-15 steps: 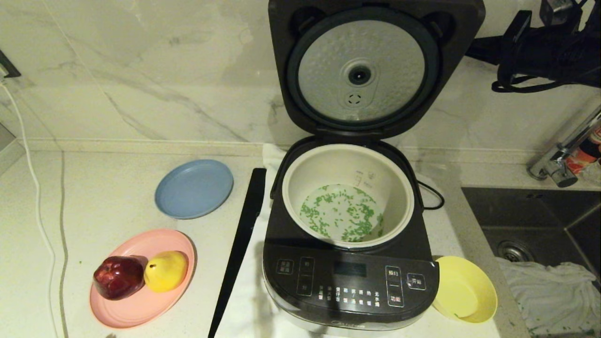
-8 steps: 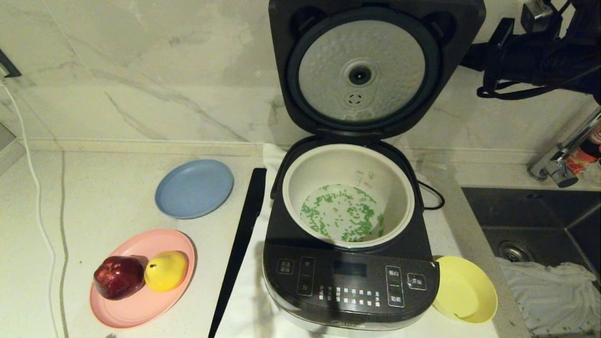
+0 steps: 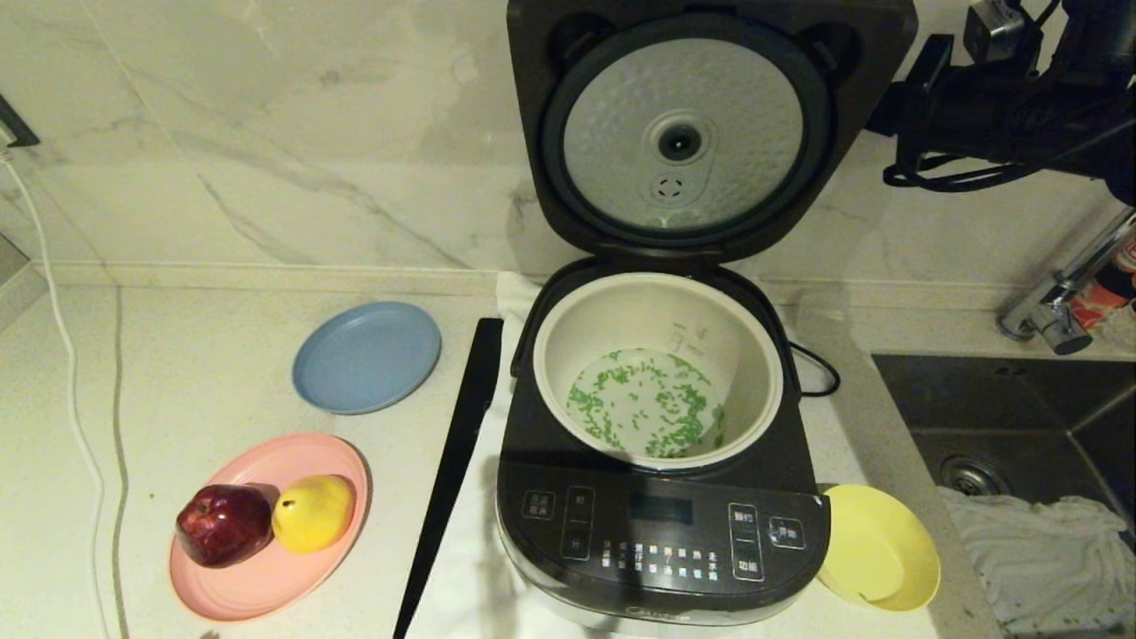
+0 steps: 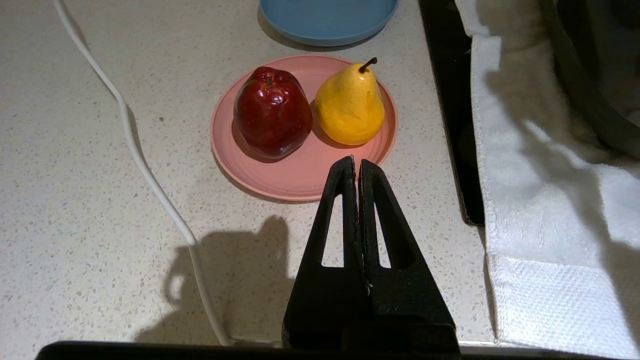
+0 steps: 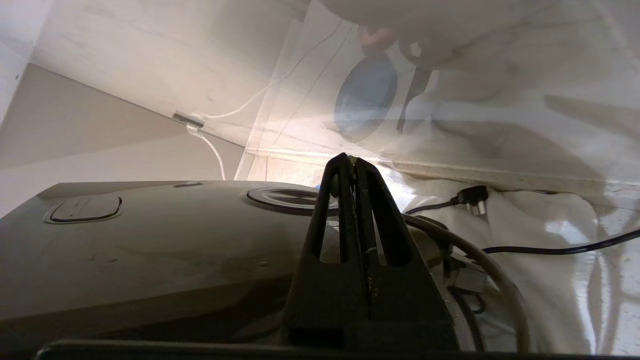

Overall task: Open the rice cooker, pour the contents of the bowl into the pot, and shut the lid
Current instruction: Close the rice cooker

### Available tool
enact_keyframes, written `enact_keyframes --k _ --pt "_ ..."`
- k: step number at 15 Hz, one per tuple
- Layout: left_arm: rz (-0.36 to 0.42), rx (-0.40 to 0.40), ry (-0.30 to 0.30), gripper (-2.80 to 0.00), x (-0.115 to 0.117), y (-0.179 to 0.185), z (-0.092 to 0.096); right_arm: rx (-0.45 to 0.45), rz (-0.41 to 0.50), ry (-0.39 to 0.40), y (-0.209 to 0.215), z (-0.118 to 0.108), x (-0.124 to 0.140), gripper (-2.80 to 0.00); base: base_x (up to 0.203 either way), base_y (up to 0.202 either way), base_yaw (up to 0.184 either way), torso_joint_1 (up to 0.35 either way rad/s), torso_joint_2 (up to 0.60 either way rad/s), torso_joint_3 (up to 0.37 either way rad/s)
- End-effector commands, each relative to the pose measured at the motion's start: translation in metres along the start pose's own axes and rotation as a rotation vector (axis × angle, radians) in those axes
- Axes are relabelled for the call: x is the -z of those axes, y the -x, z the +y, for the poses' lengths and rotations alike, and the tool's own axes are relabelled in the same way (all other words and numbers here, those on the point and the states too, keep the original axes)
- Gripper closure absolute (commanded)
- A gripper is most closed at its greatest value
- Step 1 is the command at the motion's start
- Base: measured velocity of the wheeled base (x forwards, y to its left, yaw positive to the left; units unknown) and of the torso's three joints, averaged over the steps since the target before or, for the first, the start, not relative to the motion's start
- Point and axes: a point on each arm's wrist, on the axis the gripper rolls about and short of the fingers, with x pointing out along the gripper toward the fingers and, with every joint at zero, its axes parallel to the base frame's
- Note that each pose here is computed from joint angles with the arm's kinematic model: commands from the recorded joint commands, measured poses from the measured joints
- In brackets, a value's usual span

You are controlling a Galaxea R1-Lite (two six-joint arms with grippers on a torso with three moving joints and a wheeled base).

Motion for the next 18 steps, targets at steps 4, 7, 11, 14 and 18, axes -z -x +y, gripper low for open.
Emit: enact_keyframes --k 4,7,11,14,18 --pt "0.000 0.000 0.000 0.00 0.000 0.000 0.000 -0.025 0.022 -0.008 -0.005 0.008 0.006 0.00 0.000 0.000 0.000 0.000 0.00 0.000" --pt "0.000 0.000 0.000 0.00 0.000 0.000 0.000 -0.036 0.038 -0.014 -0.002 0.019 0.012 0.00 0.000 0.000 0.000 0.000 0.00 0.000" --pt "0.000 0.000 0.000 0.00 0.000 0.000 0.000 -0.034 0.089 -0.040 0.019 0.039 0.033 0.00 0.000 0.000 0.000 0.000 0.00 0.000" --pt "0.000 0.000 0.000 0.00 0.000 0.000 0.000 -0.035 0.115 -0.053 0.036 0.052 0.047 0.00 0.000 0.000 0.000 0.000 0.00 0.000" --pt "0.000 0.000 0.000 0.00 0.000 0.000 0.000 -0.036 0.141 -0.069 0.061 0.068 0.063 0.00 0.000 0.000 0.000 0.000 0.00 0.000"
